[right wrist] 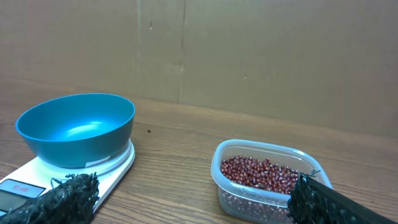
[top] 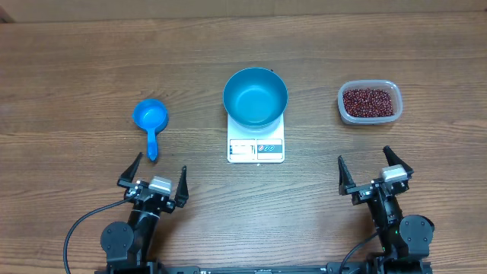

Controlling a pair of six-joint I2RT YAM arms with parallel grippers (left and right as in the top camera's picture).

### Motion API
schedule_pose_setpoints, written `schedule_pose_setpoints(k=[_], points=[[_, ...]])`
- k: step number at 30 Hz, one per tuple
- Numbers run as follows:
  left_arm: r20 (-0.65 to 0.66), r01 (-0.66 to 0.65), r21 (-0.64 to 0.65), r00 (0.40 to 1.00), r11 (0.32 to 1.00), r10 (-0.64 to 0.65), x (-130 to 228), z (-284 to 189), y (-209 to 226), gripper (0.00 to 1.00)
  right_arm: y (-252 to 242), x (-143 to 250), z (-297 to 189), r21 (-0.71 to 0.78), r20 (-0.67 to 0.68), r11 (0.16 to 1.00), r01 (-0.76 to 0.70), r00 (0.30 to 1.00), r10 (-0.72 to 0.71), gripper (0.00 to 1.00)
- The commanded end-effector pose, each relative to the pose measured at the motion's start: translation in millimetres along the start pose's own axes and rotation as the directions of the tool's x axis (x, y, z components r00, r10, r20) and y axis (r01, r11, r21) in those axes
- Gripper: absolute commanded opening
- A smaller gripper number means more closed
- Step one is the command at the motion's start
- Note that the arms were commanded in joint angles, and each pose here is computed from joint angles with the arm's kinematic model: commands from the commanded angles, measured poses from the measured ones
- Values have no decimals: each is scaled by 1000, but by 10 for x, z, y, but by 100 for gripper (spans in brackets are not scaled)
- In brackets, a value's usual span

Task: Scoop item into bowl and weigh 150g on scale
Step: 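Move the left gripper forward toward the blue scoop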

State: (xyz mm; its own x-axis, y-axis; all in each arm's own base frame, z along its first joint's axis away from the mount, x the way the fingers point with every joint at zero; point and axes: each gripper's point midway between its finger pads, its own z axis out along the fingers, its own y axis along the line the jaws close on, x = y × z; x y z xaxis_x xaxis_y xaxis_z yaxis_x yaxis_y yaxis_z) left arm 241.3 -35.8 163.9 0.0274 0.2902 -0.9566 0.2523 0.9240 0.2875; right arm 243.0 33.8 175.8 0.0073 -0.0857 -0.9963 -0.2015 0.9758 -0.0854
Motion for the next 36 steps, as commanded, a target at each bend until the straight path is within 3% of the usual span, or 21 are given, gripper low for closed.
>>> schedule_pose_setpoints(k=[1, 6, 12, 36], points=[[51, 35, 85, 998, 996, -39, -103, -11, -142, 100, 0, 18, 2, 4, 4, 1000, -3, 1000, 3, 100], [108, 42, 68, 993, 997, -49, -249, -20, -93, 99, 0, 18, 2, 4, 4, 1000, -3, 1000, 3, 100], [100, 271, 22, 957, 962, -271, -242, -15, 28, 100, 0, 18, 2, 4, 4, 1000, -3, 1000, 3, 100], [116, 293, -1, 950, 956, -291, -643, -157, 149, 100, 0, 18, 2, 4, 4, 1000, -3, 1000, 3, 100]])
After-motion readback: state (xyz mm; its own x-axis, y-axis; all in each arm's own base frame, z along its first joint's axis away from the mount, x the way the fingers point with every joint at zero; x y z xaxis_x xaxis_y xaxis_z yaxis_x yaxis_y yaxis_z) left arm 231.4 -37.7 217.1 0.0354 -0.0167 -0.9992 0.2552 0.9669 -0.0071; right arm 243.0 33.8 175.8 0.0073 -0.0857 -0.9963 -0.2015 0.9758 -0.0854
